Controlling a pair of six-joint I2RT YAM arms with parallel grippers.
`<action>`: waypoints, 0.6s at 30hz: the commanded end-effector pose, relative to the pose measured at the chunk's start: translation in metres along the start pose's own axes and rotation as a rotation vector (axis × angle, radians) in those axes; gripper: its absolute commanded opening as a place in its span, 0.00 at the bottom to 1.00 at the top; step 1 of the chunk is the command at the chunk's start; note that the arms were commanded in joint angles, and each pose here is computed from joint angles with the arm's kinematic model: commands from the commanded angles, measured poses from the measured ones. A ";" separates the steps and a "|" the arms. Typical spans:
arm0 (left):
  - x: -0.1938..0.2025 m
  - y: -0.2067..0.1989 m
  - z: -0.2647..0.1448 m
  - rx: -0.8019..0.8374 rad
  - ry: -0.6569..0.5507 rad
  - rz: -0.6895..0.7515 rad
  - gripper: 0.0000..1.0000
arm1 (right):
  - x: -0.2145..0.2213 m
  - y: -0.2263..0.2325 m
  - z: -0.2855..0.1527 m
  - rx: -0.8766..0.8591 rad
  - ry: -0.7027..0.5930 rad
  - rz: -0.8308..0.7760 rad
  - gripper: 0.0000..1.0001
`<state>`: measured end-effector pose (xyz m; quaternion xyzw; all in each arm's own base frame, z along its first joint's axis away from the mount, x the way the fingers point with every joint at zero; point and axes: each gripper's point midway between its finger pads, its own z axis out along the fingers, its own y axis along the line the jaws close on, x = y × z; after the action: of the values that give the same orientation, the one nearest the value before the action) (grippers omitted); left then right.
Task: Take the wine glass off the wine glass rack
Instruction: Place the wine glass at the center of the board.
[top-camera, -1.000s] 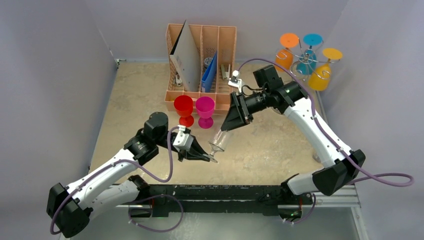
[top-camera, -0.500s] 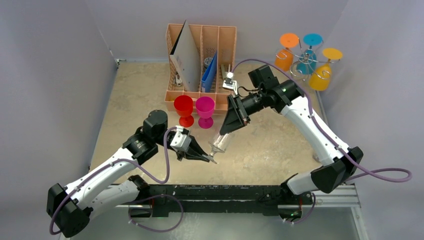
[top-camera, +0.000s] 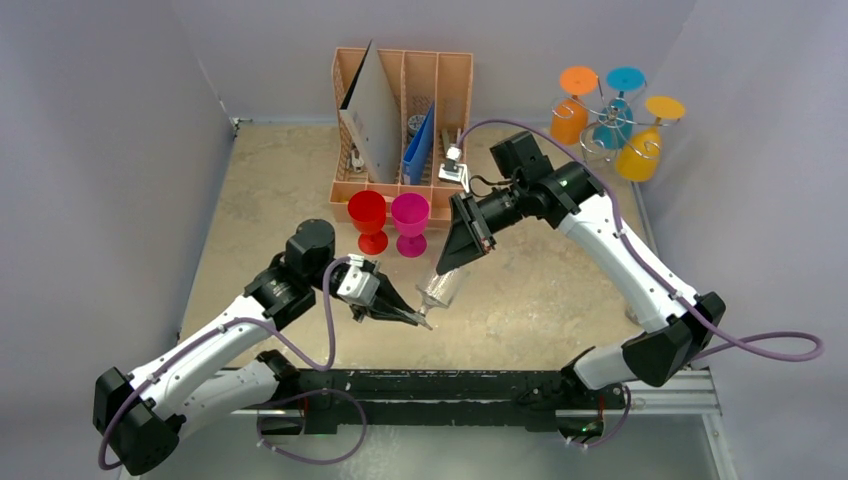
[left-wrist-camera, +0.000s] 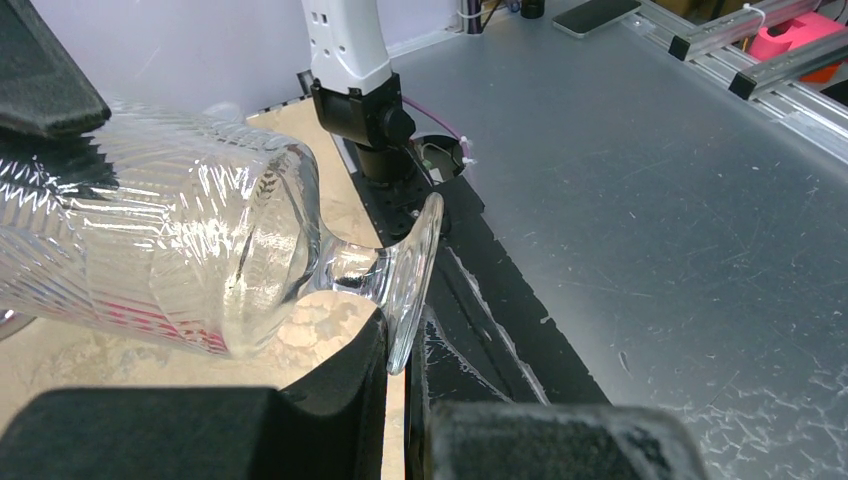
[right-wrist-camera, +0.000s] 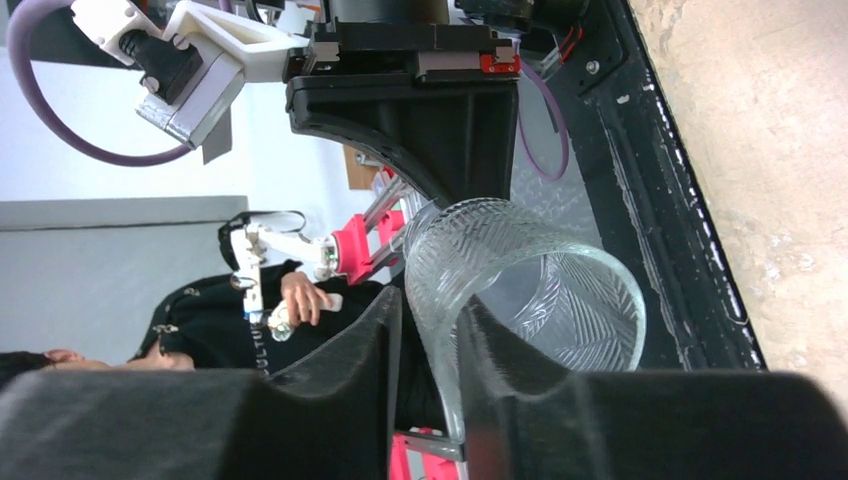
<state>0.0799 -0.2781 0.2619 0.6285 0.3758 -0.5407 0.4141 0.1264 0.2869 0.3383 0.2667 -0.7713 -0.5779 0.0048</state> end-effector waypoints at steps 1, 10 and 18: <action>-0.021 0.015 -0.002 -0.052 -0.014 0.110 0.00 | 0.014 0.022 0.001 -0.068 0.048 -0.006 0.22; -0.017 0.019 -0.003 -0.083 -0.001 0.105 0.00 | 0.011 0.031 -0.001 -0.086 0.031 -0.035 0.00; -0.018 0.024 -0.006 -0.133 0.006 0.095 0.11 | 0.008 0.031 -0.001 -0.088 -0.019 -0.065 0.00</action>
<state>0.0833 -0.2780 0.2661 0.6344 0.3644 -0.5226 0.4378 0.1219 0.2879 0.3460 0.2599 -0.7636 -0.5909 0.0099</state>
